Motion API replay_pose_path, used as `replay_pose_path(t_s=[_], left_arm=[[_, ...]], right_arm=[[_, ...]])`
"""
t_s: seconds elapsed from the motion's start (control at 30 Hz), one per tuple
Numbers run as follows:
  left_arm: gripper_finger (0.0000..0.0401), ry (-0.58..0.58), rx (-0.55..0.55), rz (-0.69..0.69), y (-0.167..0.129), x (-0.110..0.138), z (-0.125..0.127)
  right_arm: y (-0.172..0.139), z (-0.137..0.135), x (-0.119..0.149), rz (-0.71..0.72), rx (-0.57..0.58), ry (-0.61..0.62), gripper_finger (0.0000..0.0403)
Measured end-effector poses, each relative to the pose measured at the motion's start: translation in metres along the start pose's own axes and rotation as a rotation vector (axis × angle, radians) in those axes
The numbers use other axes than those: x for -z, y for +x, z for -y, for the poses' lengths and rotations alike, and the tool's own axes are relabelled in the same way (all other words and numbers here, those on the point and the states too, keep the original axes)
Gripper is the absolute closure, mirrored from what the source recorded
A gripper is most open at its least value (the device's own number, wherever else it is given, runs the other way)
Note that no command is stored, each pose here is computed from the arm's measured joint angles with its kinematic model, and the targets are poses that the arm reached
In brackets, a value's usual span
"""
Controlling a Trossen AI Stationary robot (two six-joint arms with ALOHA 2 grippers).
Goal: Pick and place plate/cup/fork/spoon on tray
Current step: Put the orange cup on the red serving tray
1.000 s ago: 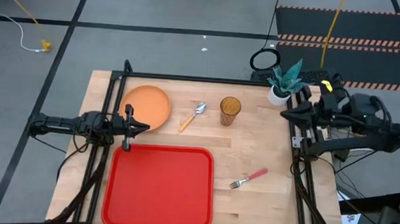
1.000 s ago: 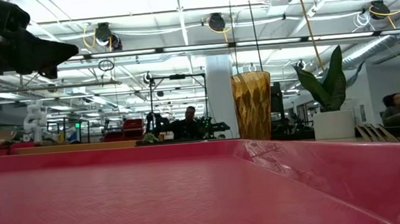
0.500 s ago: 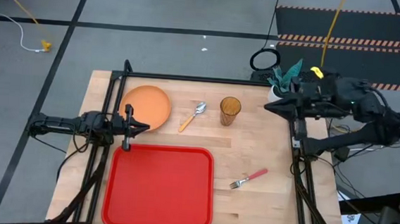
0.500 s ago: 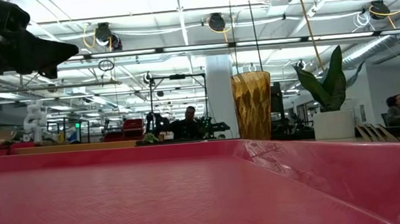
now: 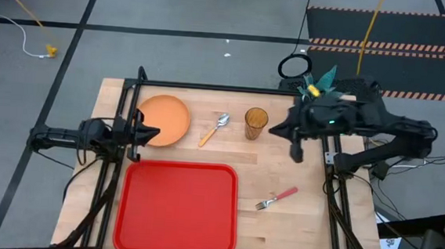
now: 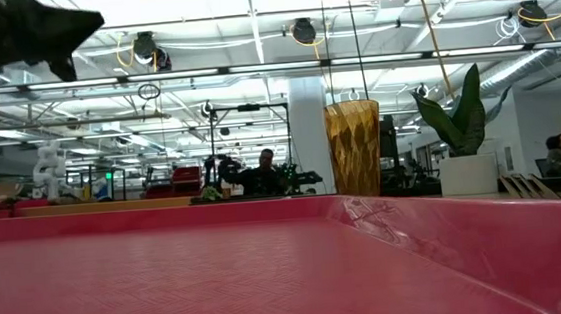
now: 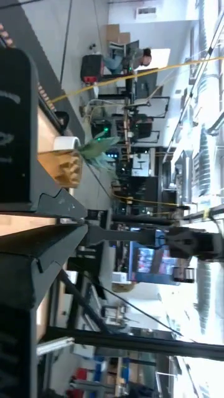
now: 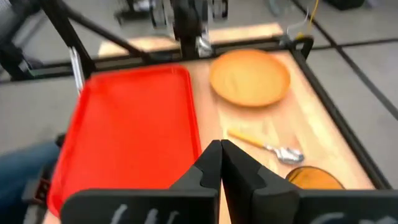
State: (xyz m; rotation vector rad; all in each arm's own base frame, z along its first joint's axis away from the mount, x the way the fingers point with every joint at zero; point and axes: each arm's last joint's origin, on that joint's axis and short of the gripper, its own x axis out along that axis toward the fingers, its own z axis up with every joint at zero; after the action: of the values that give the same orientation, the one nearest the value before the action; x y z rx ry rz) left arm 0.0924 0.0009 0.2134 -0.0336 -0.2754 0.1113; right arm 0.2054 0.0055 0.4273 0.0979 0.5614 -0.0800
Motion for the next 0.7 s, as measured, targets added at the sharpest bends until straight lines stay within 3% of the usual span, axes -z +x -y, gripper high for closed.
replay_pose_path(t_s=[0.27, 0.47, 0.57, 0.7], left_arm=[[0.037, -0.005, -0.002, -0.11, 0.023, -0.059, 0.004], [0.037, -0.005, -0.003, -0.259, 0.053, -0.107, 0.009], [0.037, -0.018, 0.006, -0.328, 0.073, -0.112, 0.014], [0.037, -0.009, 0.028, -0.45, 0.096, -0.093, 0.023]], right_arm=[[0.045, -0.003, 0.002, -0.127, 0.026, -0.044, 0.0403], [0.074, 0.004, 0.006, -0.215, 0.131, -0.078, 0.0403], [0.087, 0.009, 0.009, -0.26, 0.163, -0.082, 0.0403], [0.102, 0.016, 0.013, -0.315, 0.185, -0.069, 0.0403]])
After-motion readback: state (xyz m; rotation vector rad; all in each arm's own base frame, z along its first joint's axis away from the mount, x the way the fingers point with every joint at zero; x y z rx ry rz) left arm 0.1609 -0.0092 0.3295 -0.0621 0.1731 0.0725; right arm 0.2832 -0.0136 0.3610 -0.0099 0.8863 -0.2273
